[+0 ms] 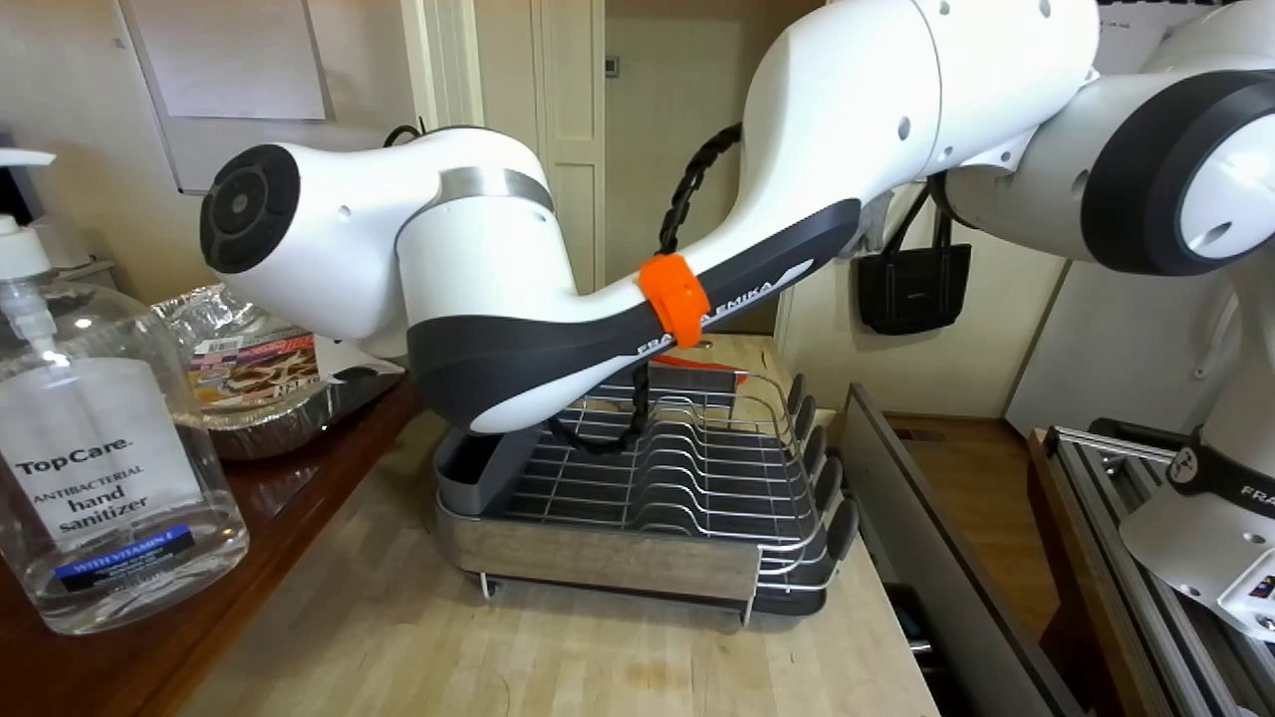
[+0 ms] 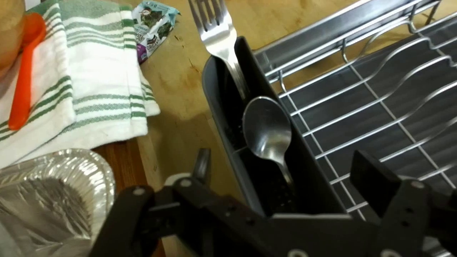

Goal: Put one spoon in the dish rack

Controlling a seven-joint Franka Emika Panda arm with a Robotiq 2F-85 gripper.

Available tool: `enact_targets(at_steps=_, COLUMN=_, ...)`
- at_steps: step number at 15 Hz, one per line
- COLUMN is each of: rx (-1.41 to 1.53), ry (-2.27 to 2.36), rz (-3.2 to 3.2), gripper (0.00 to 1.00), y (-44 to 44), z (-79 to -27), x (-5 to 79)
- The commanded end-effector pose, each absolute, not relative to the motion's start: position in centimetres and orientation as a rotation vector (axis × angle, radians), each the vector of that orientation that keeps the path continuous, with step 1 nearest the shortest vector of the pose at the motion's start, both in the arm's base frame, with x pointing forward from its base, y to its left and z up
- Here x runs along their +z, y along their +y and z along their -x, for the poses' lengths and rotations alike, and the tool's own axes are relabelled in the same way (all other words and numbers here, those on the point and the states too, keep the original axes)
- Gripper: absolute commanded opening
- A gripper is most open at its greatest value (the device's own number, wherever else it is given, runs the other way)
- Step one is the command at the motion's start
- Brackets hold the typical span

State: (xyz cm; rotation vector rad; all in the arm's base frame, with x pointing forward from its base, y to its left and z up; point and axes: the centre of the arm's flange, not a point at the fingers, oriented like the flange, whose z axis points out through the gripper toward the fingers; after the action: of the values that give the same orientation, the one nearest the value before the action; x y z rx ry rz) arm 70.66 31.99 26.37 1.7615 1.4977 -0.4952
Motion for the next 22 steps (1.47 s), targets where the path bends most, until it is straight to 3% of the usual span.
enact_targets(at_steps=1, rx=-0.496, ry=1.405, rz=-1.873, gripper=1.00, y=32.8, z=-70.6, x=26.8)
enact_targets(at_steps=22, rx=-0.048, ry=0.690, rz=-2.767, gripper=1.00, y=28.0, z=-67.4, x=37.1)
